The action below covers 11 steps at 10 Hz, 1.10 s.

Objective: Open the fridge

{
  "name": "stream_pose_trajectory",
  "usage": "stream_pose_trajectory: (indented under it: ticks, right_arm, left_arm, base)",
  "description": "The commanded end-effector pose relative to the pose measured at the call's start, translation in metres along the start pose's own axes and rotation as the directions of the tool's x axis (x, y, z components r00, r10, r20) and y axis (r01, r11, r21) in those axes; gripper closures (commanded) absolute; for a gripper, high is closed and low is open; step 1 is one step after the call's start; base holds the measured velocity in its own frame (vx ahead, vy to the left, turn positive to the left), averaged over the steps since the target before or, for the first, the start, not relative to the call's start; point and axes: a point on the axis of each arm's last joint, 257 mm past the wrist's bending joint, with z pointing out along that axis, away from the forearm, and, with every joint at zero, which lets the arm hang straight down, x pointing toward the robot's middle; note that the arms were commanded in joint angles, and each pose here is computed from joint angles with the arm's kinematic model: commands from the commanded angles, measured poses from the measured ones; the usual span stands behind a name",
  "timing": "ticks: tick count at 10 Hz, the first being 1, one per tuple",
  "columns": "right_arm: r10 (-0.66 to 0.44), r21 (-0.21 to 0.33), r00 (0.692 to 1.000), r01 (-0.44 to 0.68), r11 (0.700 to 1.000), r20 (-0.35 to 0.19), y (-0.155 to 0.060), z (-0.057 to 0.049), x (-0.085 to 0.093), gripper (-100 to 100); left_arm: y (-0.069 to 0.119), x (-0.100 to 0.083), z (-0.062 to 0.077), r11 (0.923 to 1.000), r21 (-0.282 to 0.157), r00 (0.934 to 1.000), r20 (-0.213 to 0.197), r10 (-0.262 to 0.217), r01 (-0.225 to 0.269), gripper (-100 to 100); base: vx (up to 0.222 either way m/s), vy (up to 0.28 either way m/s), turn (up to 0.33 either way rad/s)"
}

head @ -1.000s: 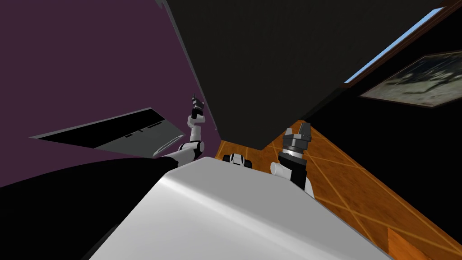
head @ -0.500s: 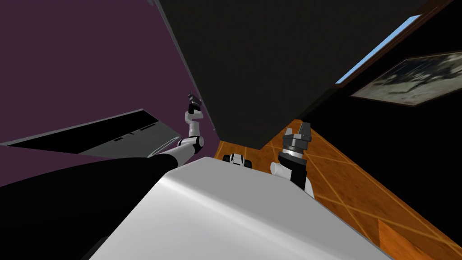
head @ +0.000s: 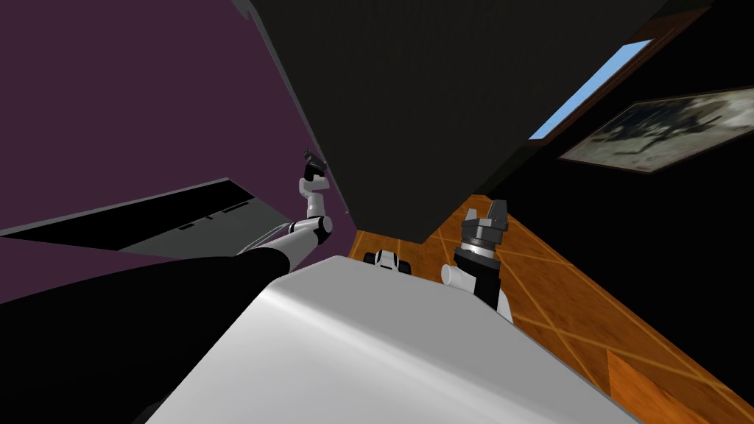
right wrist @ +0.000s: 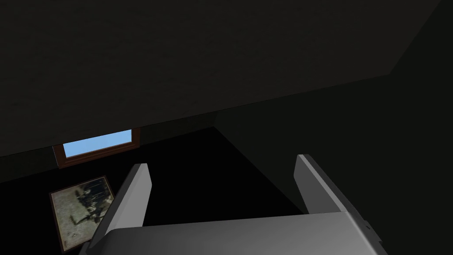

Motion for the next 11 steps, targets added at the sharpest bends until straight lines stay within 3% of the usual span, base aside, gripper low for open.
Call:
stream_pose_trajectory:
  ticks: [1,3,5,11]
  right_arm:
    - [0.000,0.000,1.000,0.000,1.000,0.000,0.0000,0.0000,0.0000,0]
    - [0.000,0.000,1.000,0.000,1.000,0.000,0.0000,0.0000,0.0000,0]
    - [0.000,0.000,1.000,0.000,1.000,0.000,0.0000,0.0000,0.0000,0]
    - [0.000,0.000,1.000,0.000,1.000,0.000,0.0000,0.0000,0.0000,0]
  left_arm:
    - [-0.0259,-0.0002,0.0129,0.9984,0.027,0.9986,0.019,-0.050,0.049,-100]
    - [-0.0259,-0.0002,0.0129,0.9984,0.027,0.9986,0.019,-0.050,0.049,-100]
    - [-0.0331,-0.0045,0.0197,0.9963,0.027,0.9958,0.038,-0.083,0.082,-100]
    - [-0.0356,-0.0060,0.0220,0.9953,0.027,0.9946,0.045,-0.094,0.093,-100]
  base:
    - [-0.005,-0.036,-0.057]
    - [-0.002,-0.017,0.001]
    - [0.005,-0.013,-0.029]
    - [0.004,-0.005,-0.010]
